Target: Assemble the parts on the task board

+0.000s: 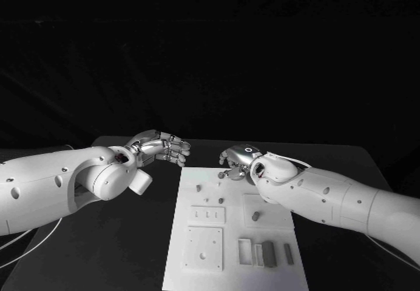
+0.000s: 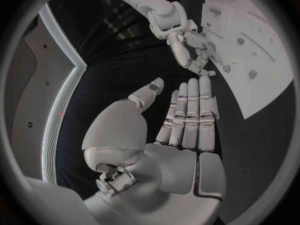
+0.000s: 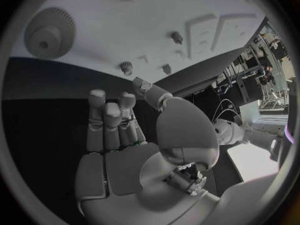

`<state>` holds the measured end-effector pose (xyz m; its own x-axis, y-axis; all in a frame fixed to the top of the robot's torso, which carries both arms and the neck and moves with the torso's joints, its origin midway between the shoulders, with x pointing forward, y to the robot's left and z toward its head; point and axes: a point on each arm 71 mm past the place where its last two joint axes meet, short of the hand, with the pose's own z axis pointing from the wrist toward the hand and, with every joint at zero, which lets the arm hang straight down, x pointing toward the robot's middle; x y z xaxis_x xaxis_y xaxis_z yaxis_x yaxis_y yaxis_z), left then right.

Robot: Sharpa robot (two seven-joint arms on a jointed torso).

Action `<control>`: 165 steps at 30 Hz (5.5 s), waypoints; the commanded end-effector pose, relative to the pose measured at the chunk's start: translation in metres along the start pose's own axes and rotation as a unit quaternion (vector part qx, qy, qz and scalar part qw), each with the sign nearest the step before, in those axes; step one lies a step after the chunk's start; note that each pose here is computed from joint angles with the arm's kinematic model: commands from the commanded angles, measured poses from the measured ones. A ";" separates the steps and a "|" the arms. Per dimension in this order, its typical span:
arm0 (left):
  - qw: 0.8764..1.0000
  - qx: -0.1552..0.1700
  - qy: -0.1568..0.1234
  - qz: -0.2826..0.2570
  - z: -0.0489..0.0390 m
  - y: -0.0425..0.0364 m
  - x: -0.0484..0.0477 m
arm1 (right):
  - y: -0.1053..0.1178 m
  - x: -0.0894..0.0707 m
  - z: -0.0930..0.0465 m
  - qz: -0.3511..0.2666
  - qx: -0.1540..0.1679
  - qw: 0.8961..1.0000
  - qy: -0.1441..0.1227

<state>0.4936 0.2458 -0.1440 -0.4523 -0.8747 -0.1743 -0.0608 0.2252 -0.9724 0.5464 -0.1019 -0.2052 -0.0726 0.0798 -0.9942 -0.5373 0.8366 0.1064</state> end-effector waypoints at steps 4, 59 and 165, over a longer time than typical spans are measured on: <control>0.999 0.032 -0.002 0.002 -0.0011 -0.0053 -0.0060 | -0.014 -0.026 -0.016 0.021 0.007 1.000 -0.018; 1.000 0.017 -0.013 0.009 0.0040 -0.0005 -0.0145 | -0.078 0.019 -0.037 -0.036 0.063 0.993 0.091; 1.000 0.013 -0.014 0.009 0.0016 -0.0004 -0.0119 | 0.046 0.032 -0.009 -0.202 -0.044 0.978 0.016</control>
<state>0.5005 0.2570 -0.1431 -0.4261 -0.8837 -0.1938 -0.0385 0.2318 -0.9720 0.5116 -0.0660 -0.2312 0.1152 -0.2374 -0.9646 -0.6048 0.7536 -0.2577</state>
